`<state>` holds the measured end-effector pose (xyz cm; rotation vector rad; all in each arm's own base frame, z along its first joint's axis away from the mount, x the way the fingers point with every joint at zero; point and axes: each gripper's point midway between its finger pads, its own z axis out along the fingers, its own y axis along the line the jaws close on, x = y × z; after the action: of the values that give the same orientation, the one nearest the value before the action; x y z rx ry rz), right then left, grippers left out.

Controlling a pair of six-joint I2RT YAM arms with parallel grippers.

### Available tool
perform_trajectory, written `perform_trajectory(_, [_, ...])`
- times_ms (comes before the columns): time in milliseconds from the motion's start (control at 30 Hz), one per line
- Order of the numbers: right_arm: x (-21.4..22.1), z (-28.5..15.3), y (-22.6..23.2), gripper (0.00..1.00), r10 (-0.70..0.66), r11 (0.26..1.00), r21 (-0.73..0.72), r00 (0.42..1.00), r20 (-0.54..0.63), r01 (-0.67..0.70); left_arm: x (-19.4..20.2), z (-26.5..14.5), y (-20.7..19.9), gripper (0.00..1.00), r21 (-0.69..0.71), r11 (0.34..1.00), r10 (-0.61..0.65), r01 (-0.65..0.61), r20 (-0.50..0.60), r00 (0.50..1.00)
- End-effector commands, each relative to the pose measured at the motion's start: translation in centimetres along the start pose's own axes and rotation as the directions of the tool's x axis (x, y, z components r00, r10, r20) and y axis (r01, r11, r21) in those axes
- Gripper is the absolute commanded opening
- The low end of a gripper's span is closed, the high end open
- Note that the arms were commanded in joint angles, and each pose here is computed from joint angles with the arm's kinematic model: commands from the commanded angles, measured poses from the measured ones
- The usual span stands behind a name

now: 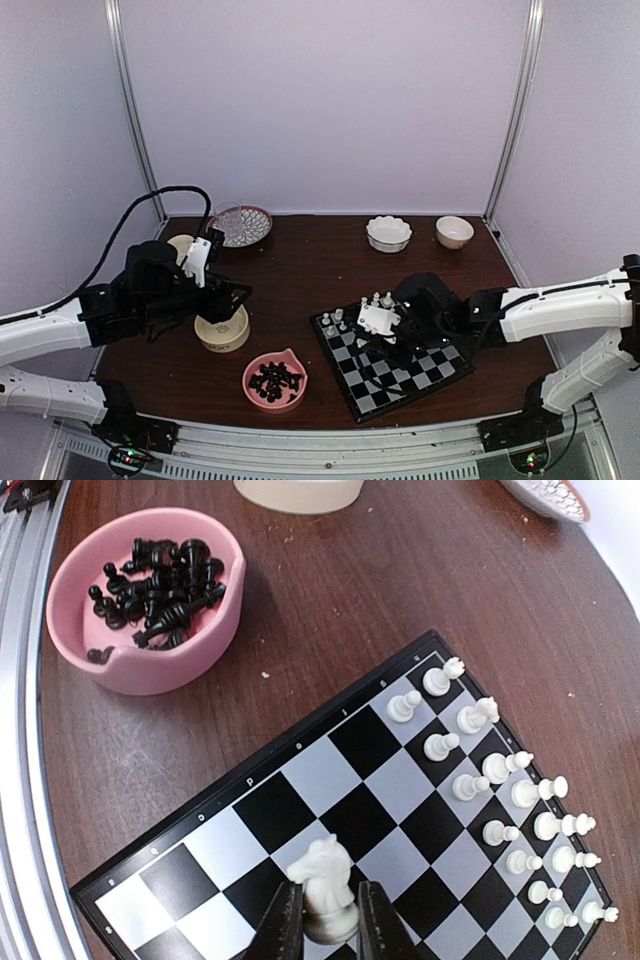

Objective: Set up the chess pieces on the board
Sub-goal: Pick up the knight from the chessboard, then pass from the right arm to the left

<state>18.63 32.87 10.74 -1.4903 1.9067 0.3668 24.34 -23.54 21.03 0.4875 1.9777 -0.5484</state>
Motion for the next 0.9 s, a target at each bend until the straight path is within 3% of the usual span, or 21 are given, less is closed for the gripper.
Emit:
perform_trajectory(0, [-3.3,-1.9,-0.8,0.11,0.075,0.995,0.043,0.969,0.237,-0.088,-1.4,-2.2,-6.2,0.57,0.337,0.91,-0.224,0.24,-0.085,0.971])
perform_trajectory(167, [-3.1,-2.6,-1.1,0.13,0.09,0.991,0.064,0.95,0.3,-0.114,-0.5,-2.7,-10.1,0.6,0.459,0.804,-0.335,0.378,-0.175,0.926])
perform_trajectory(500, [-3.8,-3.4,-0.8,0.13,0.081,0.991,0.07,0.928,0.364,-0.114,2.5,0.7,-17.3,0.68,0.504,0.756,-0.285,0.418,-0.321,0.903])
perform_trajectory(667, [-4.1,-4.1,-0.1,0.13,0.056,0.994,0.067,0.918,0.392,-0.089,3.3,2.6,-19.5,0.65,0.508,0.748,-0.26,0.427,-0.368,0.893])
perform_trajectory(867, [-4.3,-3.9,1.0,0.13,0.021,0.997,0.055,0.921,0.388,-0.046,3.2,4.2,-21.2,0.55,0.535,0.72,-0.256,0.443,-0.388,0.885])
